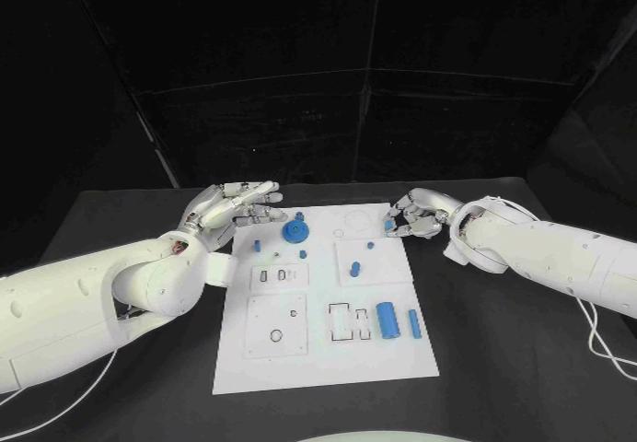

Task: Assemble the parts on the task board

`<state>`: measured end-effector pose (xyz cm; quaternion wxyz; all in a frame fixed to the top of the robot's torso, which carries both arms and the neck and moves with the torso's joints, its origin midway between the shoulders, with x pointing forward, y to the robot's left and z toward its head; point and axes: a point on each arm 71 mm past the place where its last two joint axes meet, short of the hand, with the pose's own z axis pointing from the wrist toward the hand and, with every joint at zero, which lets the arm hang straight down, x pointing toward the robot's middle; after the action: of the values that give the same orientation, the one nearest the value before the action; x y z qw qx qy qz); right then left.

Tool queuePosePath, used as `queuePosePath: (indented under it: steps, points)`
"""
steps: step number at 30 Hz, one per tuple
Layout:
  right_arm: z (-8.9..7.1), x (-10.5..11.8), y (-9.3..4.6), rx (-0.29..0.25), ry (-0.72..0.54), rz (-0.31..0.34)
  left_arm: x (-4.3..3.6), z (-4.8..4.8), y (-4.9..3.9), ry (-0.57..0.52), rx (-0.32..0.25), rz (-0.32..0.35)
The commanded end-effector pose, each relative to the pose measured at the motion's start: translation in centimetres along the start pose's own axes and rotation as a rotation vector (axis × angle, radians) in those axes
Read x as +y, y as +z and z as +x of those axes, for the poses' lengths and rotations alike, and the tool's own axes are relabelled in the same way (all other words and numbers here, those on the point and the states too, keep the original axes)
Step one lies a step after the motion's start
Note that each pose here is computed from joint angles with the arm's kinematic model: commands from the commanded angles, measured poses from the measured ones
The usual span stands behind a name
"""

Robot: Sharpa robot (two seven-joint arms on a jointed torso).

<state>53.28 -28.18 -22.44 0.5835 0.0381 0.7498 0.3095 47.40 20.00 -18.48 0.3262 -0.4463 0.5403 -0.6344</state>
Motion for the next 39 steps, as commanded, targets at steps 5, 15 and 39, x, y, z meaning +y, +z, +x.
queuePosePath:
  steps: [5, 15, 39]
  points:
    - [0.0, 0.0, 0.1, 0.000, -0.007, 0.000, -0.11, 0.17, 0.01, -0.001, 0.018, 0.009]
    - [-0.8, 0.1, 0.1, -0.129, 0.049, -0.016, -0.12, 0.14, 0.01, -0.001, 0.018, 0.009]
    - [2.3, 9.3, 0.1, -0.102, 0.158, 0.036, -0.44, -0.23, -0.24, 0.004, 0.008, 0.014]
